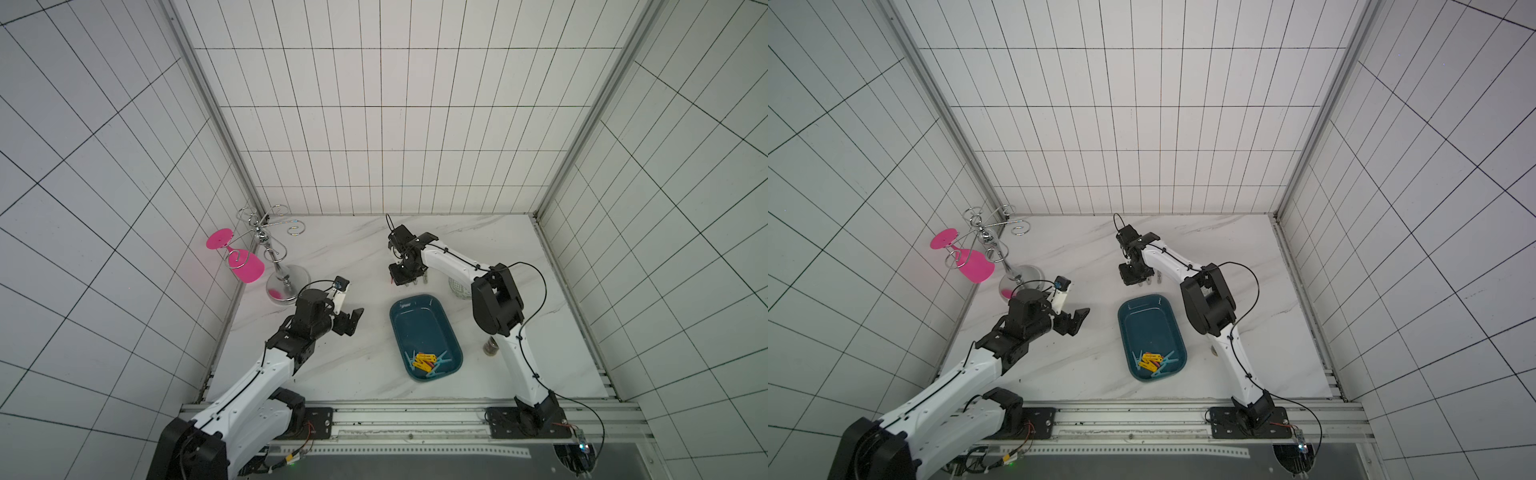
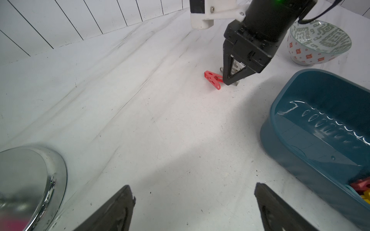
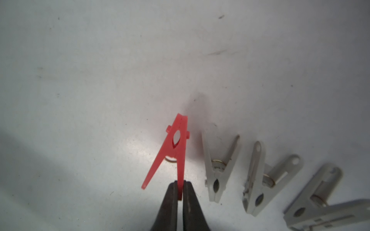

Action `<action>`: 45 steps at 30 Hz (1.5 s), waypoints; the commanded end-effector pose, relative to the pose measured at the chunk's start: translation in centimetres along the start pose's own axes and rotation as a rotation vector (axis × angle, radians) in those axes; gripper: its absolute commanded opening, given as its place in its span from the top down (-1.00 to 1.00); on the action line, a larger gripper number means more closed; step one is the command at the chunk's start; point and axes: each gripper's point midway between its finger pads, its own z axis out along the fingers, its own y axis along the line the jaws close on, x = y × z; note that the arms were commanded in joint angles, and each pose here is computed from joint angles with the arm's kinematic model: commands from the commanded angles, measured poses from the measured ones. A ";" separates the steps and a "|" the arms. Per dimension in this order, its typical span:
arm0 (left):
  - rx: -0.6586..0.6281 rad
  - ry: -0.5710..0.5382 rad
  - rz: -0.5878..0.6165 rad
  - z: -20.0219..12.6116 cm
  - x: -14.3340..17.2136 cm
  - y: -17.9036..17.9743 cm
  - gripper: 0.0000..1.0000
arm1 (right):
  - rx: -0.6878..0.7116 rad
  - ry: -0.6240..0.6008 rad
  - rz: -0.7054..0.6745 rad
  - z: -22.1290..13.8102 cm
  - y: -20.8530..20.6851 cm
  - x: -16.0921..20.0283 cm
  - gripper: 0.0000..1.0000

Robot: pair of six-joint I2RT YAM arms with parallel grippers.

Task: Take the clothespins out of the storage box
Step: Place the clothespin at the center of the board, then pick up the clothespin from the storage box.

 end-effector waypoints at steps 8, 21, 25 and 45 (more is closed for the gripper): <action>0.116 -0.024 0.113 -1.0 -2.3 -2.3 -0.90 | -0.013 -0.041 0.039 -3.1 -0.8 -1.5 0.53; 0.379 0.047 0.244 -2.0 -4.9 -9.1 -0.87 | -0.016 -0.158 0.009 -12.6 -2.2 1.4 0.14; 0.428 0.063 0.284 -2.1 -5.2 -10.9 -0.88 | -0.008 -0.175 -0.026 -14.1 -2.8 3.9 0.03; 0.576 0.497 0.415 3.3 -1.2 -20.2 -0.40 | 0.089 -0.304 0.046 -19.2 -6.0 14.8 0.00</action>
